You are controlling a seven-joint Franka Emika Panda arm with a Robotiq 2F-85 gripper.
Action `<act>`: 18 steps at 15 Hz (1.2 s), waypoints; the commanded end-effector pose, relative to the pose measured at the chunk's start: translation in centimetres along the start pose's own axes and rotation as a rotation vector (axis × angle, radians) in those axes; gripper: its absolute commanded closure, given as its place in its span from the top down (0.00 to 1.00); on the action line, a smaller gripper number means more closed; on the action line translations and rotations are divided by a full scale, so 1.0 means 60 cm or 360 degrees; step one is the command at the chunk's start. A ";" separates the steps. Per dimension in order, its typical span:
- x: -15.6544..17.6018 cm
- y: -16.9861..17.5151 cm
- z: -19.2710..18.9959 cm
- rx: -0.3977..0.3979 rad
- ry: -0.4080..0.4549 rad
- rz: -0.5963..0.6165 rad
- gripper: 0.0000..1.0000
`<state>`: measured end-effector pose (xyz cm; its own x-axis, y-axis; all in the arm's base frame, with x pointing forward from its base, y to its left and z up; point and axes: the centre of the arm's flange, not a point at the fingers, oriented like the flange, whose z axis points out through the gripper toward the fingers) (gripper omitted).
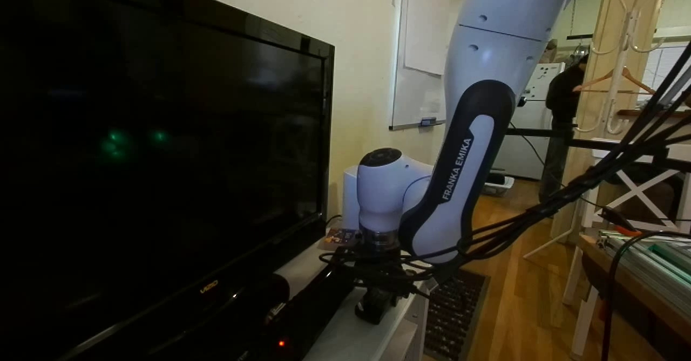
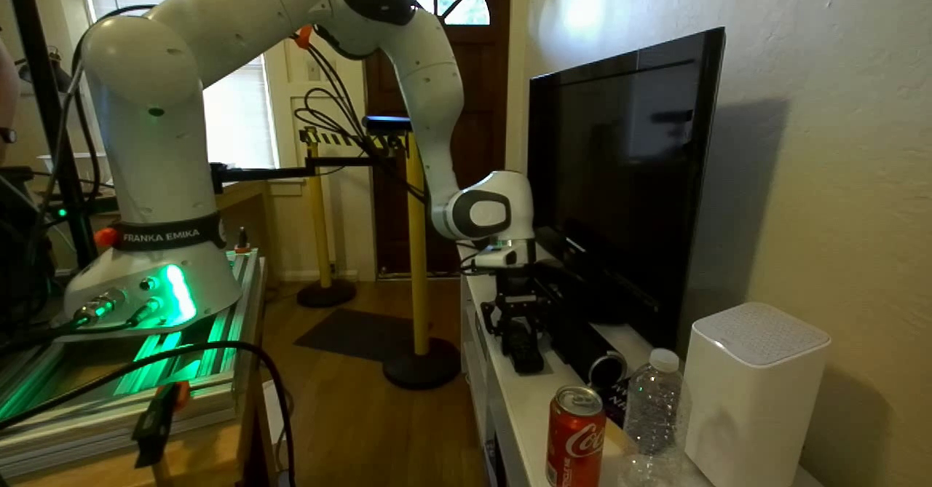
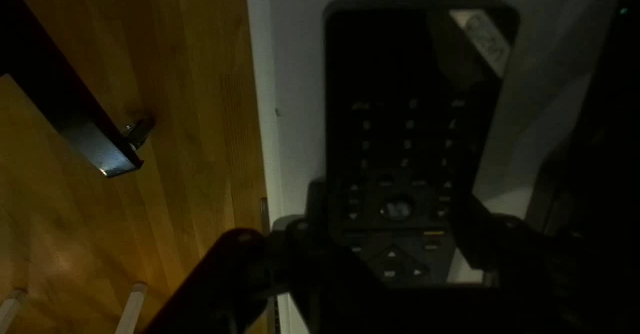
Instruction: Put the remote in front of the speaker
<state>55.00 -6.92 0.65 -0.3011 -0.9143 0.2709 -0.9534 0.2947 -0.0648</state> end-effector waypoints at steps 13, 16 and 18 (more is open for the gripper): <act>0.026 0.009 -0.014 -0.0021 0.0001 0.0002 1.00; 0.039 0.024 -0.043 0.0048 -0.0039 0.0040 1.00; 0.048 0.042 -0.061 0.0154 -0.0096 0.0088 1.00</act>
<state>54.39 -8.16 2.06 -0.3045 -0.9160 0.2612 -0.9525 0.2894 -0.0952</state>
